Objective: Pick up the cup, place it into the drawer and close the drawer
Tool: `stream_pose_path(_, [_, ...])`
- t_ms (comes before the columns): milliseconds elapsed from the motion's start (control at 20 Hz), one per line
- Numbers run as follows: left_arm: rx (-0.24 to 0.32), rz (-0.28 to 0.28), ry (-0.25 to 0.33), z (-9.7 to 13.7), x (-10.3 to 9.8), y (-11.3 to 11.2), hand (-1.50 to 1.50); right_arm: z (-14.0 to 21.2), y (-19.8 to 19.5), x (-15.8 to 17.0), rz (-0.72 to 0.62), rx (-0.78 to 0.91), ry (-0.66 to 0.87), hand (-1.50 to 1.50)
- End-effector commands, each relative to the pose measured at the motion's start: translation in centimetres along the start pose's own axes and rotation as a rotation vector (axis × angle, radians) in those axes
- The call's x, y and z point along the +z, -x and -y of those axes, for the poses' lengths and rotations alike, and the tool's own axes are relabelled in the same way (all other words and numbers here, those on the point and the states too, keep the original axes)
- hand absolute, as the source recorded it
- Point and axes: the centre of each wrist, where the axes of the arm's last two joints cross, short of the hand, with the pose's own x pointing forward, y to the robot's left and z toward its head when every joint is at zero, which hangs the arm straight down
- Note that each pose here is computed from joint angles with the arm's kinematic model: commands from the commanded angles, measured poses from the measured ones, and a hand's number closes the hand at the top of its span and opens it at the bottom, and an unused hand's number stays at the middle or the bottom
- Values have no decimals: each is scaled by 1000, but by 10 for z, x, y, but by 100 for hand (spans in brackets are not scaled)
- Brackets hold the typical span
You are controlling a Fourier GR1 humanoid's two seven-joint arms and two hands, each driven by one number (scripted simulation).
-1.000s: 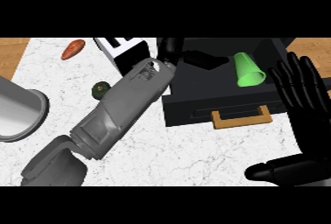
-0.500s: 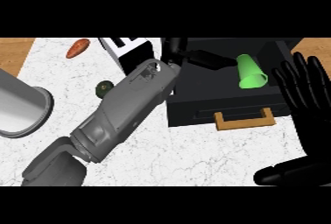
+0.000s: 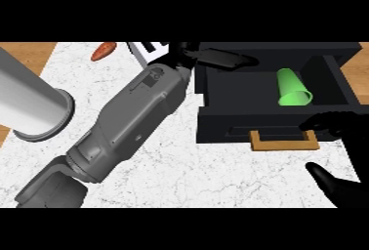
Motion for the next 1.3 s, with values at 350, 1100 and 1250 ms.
stream_pose_path(350, [64, -18, -152, -87, 38, -10, -150, -3, -14, 6, -98, 281, -135, 150])
stream_pose_path(1100, [94, -56, -199, -186, 150, -15, -150, -2, 32, 2, -200, 700, -342, 150])
stream_pose_path(1250, [98, -51, -176, -204, 187, -23, -150, -22, 42, -11, -207, 803, -325, 150])
